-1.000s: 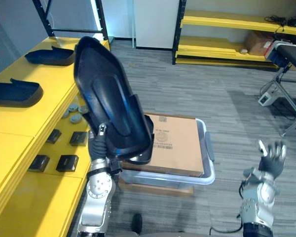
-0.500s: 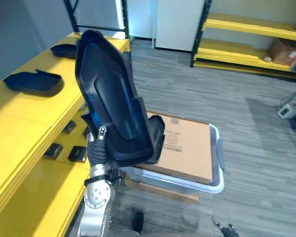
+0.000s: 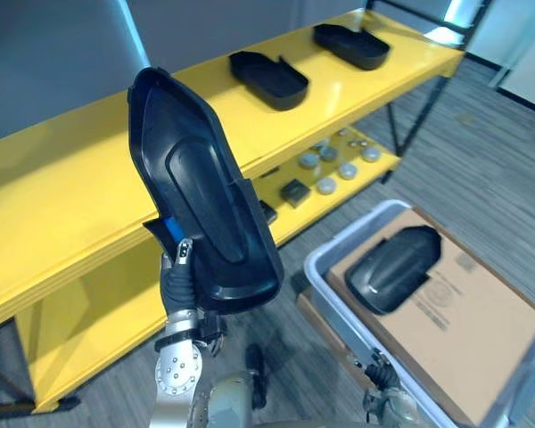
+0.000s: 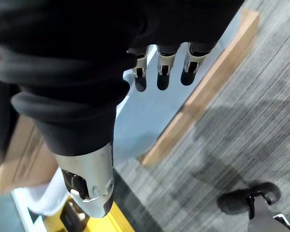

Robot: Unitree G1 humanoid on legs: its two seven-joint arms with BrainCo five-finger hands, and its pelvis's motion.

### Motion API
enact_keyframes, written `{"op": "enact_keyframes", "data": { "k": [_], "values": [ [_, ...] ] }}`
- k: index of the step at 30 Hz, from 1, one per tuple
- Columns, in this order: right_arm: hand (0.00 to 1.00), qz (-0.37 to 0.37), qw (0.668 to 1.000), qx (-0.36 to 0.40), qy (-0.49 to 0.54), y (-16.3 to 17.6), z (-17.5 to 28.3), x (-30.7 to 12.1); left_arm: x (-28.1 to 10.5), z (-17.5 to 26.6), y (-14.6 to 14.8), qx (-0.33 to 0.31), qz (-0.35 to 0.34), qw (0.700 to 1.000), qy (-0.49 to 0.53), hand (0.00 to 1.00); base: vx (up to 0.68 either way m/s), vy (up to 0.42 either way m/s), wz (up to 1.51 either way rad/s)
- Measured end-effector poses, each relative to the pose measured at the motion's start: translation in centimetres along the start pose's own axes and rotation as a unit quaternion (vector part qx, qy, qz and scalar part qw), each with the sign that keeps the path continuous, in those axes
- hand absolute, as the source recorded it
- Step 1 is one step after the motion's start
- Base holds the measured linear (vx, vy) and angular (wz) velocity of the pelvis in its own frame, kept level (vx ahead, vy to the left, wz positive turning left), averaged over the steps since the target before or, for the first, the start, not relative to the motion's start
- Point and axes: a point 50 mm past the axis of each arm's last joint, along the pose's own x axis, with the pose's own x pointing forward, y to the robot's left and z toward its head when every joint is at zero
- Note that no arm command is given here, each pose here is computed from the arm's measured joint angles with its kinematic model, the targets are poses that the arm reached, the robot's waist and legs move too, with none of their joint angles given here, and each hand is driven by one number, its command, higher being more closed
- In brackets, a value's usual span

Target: Walk over and take plastic housings, then place them on the shelf

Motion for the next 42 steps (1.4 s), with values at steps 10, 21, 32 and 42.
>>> {"op": "enact_keyframes", "data": {
  "k": [10,21,32,42],
  "values": [
    [0.00,0.001,1.000,-0.006,0.017,0.2,-0.6,0.0,1.6,-0.8,-2.3,0.025,-0.075,0.997,0.005,1.00,0.28,0.117,0.83],
    [0.00,-0.001,1.000,0.000,-0.023,0.3,0.5,-0.4,1.0,-1.2,-2.6,0.010,-0.052,0.999,0.012,1.00,0.28,-0.222,1.04],
    [0.00,-0.004,1.000,0.002,-0.010,0.0,-0.5,-0.8,1.3,-1.0,-3.0,0.017,-0.051,0.999,0.005,1.00,0.04,-0.067,0.01],
    [0.00,0.013,0.999,-0.030,0.007,0.2,-1.0,-0.5,6.0,-3.0,-0.7,0.157,0.014,0.987,0.027,1.00,-0.06,0.038,-0.10]
  ]
}}
